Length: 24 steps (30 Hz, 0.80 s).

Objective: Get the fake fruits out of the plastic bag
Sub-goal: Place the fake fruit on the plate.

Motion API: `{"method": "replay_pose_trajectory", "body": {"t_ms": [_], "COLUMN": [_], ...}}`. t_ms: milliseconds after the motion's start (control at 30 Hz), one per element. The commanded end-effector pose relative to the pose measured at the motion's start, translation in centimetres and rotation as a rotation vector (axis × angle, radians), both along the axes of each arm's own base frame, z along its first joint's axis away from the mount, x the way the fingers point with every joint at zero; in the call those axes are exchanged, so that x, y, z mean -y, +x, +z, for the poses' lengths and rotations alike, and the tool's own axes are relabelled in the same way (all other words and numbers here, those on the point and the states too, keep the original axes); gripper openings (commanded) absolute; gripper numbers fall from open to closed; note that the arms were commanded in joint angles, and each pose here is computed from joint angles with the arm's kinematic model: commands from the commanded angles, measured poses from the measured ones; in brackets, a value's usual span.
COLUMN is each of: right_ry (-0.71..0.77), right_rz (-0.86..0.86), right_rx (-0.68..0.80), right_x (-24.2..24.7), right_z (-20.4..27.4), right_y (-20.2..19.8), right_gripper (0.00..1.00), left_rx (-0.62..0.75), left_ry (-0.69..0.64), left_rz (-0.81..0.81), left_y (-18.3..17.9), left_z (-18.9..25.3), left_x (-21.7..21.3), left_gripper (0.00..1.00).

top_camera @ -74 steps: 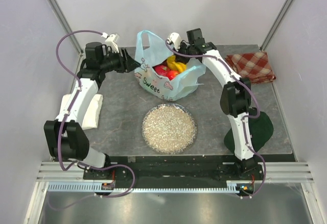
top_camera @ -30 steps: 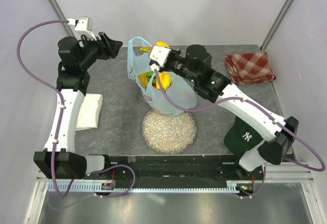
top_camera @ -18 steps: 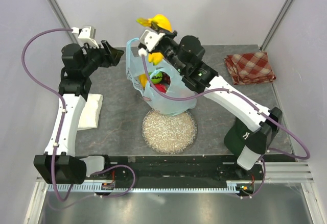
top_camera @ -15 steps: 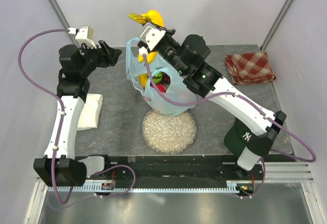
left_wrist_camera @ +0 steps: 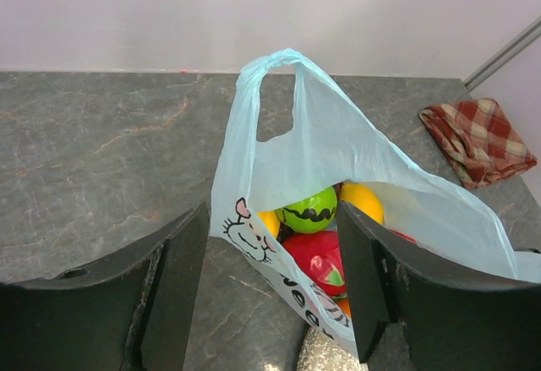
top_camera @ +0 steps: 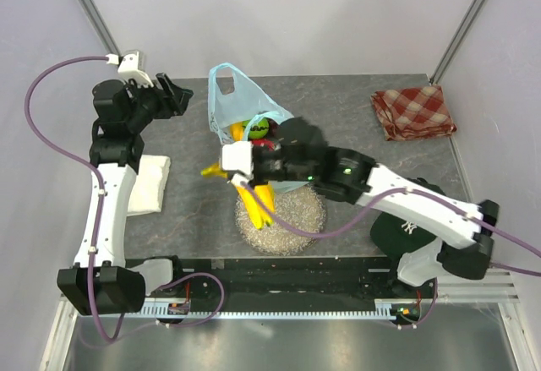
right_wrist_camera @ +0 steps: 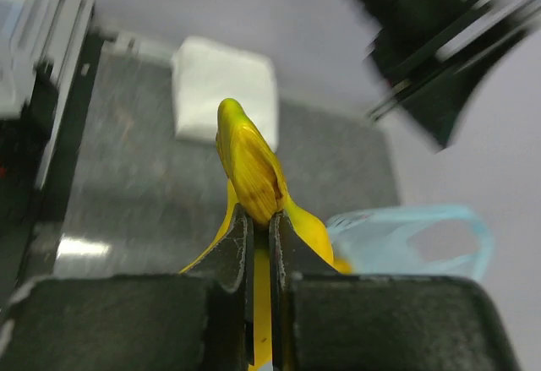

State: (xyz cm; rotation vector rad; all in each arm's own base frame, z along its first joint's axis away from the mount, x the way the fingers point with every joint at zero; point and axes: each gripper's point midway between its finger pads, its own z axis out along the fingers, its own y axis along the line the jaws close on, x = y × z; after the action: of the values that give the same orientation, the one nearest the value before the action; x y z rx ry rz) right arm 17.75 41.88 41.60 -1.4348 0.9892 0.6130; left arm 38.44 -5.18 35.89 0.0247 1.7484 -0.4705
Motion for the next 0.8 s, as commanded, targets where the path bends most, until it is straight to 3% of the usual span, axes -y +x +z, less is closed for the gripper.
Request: {"method": "replay_pose_trajectory", "body": {"t_ms": [0,200,333,467,567,767], "right_ry": [-0.308,-0.409,-0.473,-0.432,-0.422,-0.463], "right_rz": [0.031,0.073,-0.056,-0.184,-0.182,-0.288], "right_rx": [-0.105,-0.144,-0.160,-0.219,-0.280,-0.260], "right_x": [-0.5,-1.6,-1.7,-2.9,-3.6,-3.8], "right_z": [-13.1,-20.6,-25.3,-26.3,-27.1,-29.3], "right_y": [0.1,0.0,2.3,4.4,4.7,6.9], "right_gripper": [0.00,0.00,0.00,0.00,0.00,0.00], "left_rx": [0.062,0.046,0.035,0.030,0.018,0.002], "left_ry": [0.037,0.039,0.037,0.038,0.036,0.023], "left_rz": [-0.001,0.006,0.011,0.004,-0.001,-0.013], "left_y": [-1.3,-1.5,-1.7,-1.9,-1.8,-1.5], "left_z": [1.5,0.6,0.0,-0.5,-1.0,-1.5], "left_x": [-0.1,-0.4,-0.6,-0.5,-0.5,-0.3], "left_gripper": [0.70,0.70,0.70,0.70,0.70,0.70]}}
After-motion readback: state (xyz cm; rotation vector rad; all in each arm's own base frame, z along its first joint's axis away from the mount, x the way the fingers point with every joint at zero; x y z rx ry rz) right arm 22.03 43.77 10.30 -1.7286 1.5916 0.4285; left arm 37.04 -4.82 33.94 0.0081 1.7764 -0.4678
